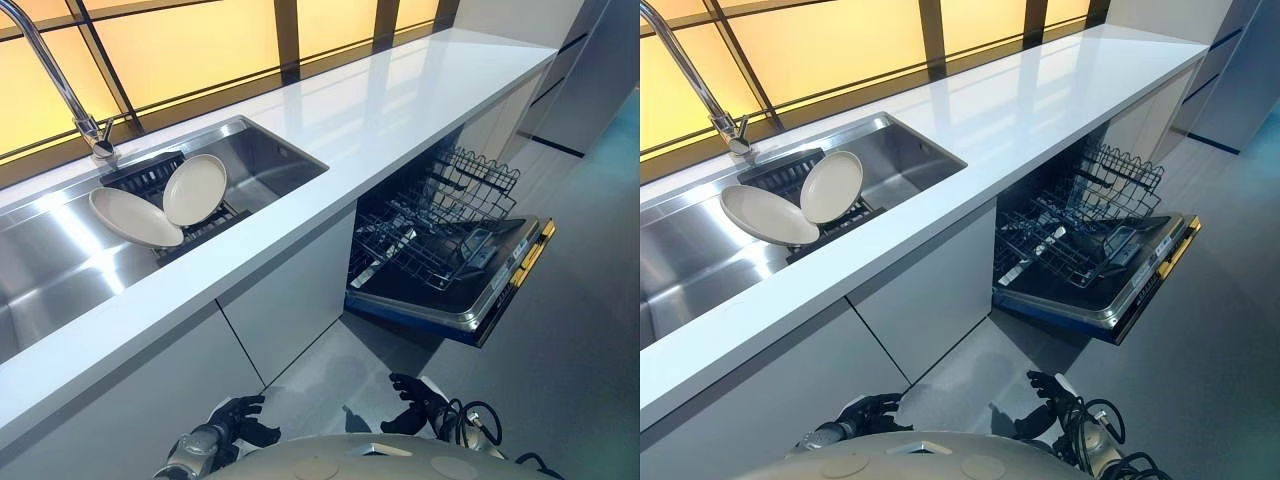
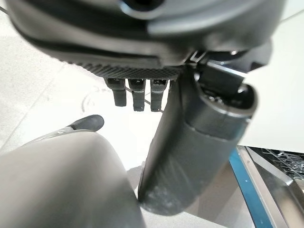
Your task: Pick up plates and place into dishwasher.
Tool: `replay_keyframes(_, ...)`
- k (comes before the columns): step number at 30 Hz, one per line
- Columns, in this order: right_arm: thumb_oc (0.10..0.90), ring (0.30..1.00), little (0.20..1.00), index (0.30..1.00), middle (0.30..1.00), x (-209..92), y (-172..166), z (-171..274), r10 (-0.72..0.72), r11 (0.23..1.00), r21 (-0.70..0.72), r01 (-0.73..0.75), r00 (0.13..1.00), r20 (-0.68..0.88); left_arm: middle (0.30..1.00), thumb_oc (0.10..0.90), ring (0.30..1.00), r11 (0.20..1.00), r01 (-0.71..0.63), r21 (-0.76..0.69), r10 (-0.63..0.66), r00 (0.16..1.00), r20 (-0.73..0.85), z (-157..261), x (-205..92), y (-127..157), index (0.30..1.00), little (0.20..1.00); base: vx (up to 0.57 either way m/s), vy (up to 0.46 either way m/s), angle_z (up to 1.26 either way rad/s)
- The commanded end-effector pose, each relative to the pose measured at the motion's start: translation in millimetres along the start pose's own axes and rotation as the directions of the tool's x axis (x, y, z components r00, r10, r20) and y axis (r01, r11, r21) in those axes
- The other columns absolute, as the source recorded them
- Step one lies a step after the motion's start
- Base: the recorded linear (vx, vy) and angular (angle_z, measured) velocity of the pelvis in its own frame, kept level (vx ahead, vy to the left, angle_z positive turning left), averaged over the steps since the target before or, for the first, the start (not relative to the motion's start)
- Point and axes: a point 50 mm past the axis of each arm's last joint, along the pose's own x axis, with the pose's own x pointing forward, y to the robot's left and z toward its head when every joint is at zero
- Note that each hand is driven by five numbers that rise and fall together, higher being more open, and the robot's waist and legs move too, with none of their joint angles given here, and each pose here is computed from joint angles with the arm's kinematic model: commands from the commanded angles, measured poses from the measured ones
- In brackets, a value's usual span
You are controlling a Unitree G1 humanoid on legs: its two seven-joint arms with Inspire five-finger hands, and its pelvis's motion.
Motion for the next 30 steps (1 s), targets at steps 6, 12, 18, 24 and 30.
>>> replay_keyframes(6,0.800,0.900,0.900,0.900,0.900,11.6,-16.9,38.8,-0.050,0.999,0.004,0.050,0.990,0.129,0.900,0.800,0.900,1.000,0.003,0.016,-0.004,1.000,0.025,16.4,4.6,4.0,0.900,0.900,0.00,0.000,0.00)
replay_keyframes(12,0.800,0.900,0.900,0.900,0.900,9.5,-6.7,28.9,-0.055,0.998,-0.021,0.058,0.991,0.123,0.900,0.800,0.900,1.000,0.017,-0.002,-0.016,0.999,0.044,13.2,5.5,-8.2,0.900,0.900,0.00,0.041,0.00)
replay_keyframes(18,0.800,0.900,0.900,0.900,0.900,4.8,-12.6,16.5,-0.065,0.997,-0.041,0.070,0.991,0.115,0.900,0.800,0.900,0.999,0.024,-0.022,-0.022,0.993,0.115,21.9,5.2,-7.4,0.900,0.900,0.01,0.035,-0.01)
replay_keyframes(24,0.800,0.900,0.900,0.900,0.900,5.9,-15.5,22.5,-0.053,0.997,-0.045,0.060,0.990,0.132,0.900,0.800,0.900,1.000,0.001,0.029,-0.008,0.975,0.222,46.5,5.5,-1.4,0.900,0.900,0.00,0.000,0.00)
replay_keyframes(30,0.800,0.900,0.900,0.900,0.900,8.6,-17.4,33.2,-0.043,0.995,-0.081,0.056,0.987,0.157,0.900,0.800,0.900,0.964,0.011,0.267,-0.128,0.897,0.423,104.4,0.1,-8.2,0.900,0.900,-0.05,0.006,-0.03)
